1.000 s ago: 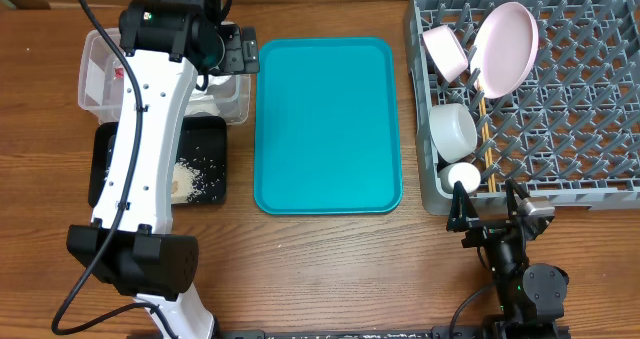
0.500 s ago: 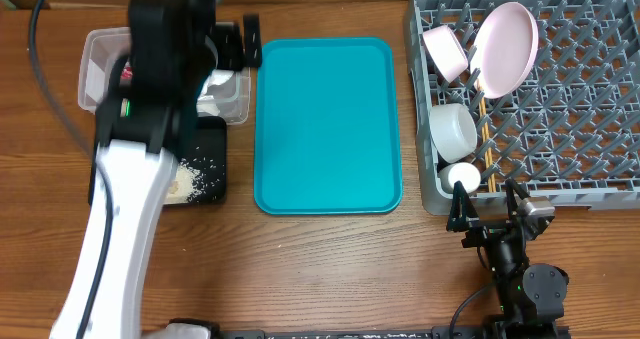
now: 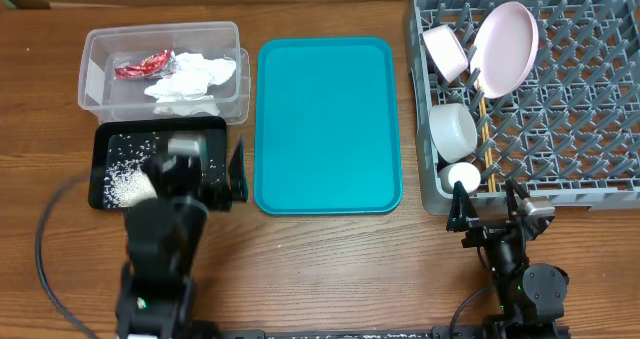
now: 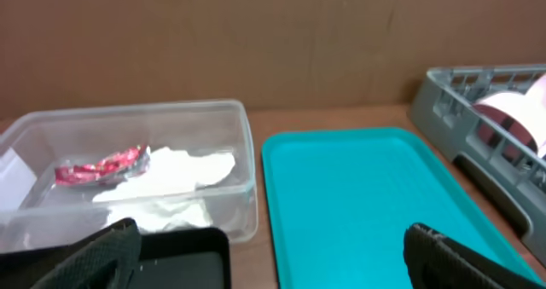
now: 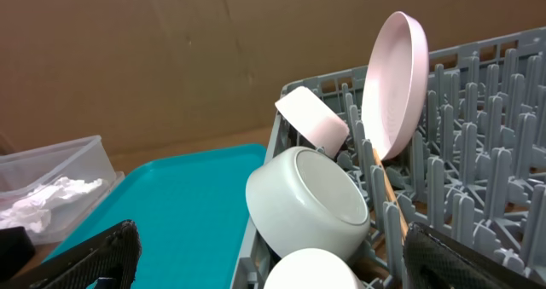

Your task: Sort waste into correct bins and load items into the dishwasher

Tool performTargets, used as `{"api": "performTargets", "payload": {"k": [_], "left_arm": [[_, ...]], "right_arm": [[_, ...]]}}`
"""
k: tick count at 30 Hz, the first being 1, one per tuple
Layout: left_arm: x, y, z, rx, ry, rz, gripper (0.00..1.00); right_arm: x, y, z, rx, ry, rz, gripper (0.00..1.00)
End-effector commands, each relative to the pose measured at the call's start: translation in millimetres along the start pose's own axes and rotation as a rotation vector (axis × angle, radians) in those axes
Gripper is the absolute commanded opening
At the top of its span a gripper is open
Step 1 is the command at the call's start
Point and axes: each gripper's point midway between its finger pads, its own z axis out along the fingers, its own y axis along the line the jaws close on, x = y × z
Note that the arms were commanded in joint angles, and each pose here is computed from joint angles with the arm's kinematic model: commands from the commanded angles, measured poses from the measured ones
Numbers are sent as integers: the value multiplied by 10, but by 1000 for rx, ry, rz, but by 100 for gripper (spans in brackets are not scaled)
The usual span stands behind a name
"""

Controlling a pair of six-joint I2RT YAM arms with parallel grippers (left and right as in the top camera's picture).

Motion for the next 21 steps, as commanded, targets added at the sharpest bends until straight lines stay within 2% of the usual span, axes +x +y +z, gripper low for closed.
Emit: {"api": "performTargets", "payload": {"k": [1,7,14,21], "left_arm": [[328,42,-142,-3,-58,13,100],[570,93,-301,-22,-167,19,100],[698,196,-377,-60,-238,26,100],[972,250,-352,-81,-137,15,100]], "right_arm": [[18,-4,0,1,-4,0,100],[18,-4,0,1,-4,0,100],[18,-4,0,1,-4,0,100],[18,-4,0,1,-4,0,100]]}}
